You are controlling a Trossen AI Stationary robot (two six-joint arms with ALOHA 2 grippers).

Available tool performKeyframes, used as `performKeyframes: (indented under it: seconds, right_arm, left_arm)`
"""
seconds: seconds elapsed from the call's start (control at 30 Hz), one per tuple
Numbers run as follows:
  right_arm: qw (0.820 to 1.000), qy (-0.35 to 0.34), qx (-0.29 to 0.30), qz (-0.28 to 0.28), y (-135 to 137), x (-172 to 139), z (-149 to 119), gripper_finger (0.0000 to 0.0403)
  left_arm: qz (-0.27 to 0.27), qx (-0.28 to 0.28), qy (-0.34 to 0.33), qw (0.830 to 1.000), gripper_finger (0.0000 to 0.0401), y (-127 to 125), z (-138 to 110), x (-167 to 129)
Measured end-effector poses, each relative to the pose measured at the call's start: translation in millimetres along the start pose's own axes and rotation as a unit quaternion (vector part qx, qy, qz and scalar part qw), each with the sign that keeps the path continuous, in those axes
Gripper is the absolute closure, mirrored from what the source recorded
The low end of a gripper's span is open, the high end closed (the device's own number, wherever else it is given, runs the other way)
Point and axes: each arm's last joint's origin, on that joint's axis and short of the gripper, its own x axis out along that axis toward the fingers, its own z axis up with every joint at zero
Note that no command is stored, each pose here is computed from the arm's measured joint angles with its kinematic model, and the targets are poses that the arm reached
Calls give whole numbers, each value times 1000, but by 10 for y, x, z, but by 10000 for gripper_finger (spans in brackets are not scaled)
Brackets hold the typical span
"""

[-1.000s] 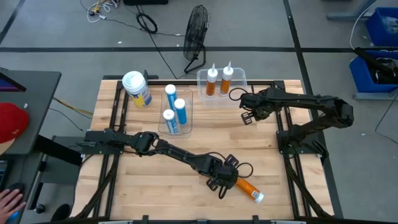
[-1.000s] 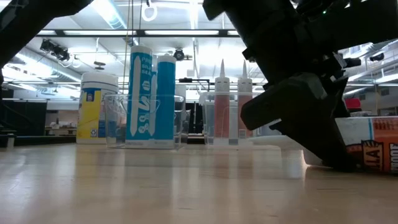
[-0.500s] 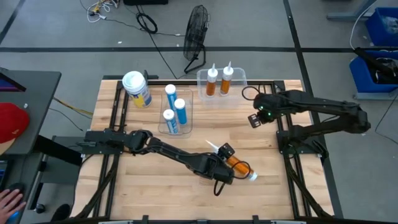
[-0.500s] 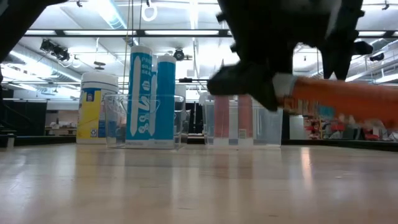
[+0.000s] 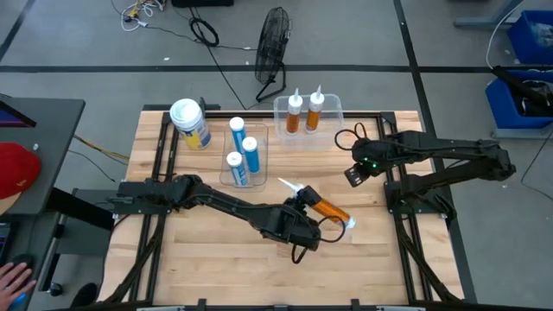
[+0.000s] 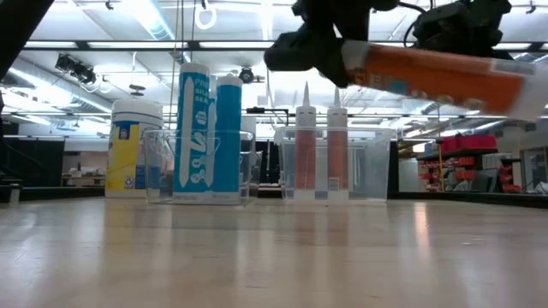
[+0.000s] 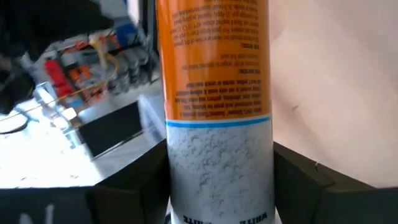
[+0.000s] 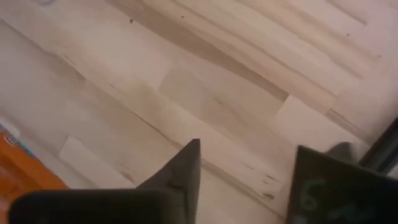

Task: Pick & place silicon tubes, Sealant and Lysol wipes
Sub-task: Put the orange sealant into the right transparent bin

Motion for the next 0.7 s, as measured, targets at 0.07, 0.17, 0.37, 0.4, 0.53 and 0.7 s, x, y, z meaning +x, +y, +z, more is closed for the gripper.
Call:
performKeyframes:
  seconds: [0.07,0.17,0.37,0.4,0.53,0.7]
  right_arm:
    - [1000,-3,-6,3,17,-2,-9,291]
    - [1000,-6,-25,5,40,-4,-29,275]
    - [998,-29,-57,-17,55,-40,-120,275]
    - [997,-33,-61,-19,61,-47,-135,278]
    - [996,-49,-74,-24,82,-71,-196,290]
    - [993,-63,-93,-26,114,-85,-248,301]
  left_arm:
    - [15,18,25,999,179,19,-47,-12]
    - [41,61,74,995,179,32,-121,-1]
    - [66,113,176,976,179,214,-490,122]
    - [68,115,194,972,179,260,-583,152]
    - [86,133,261,952,179,447,-923,237]
    - [90,97,291,948,179,712,-1276,260]
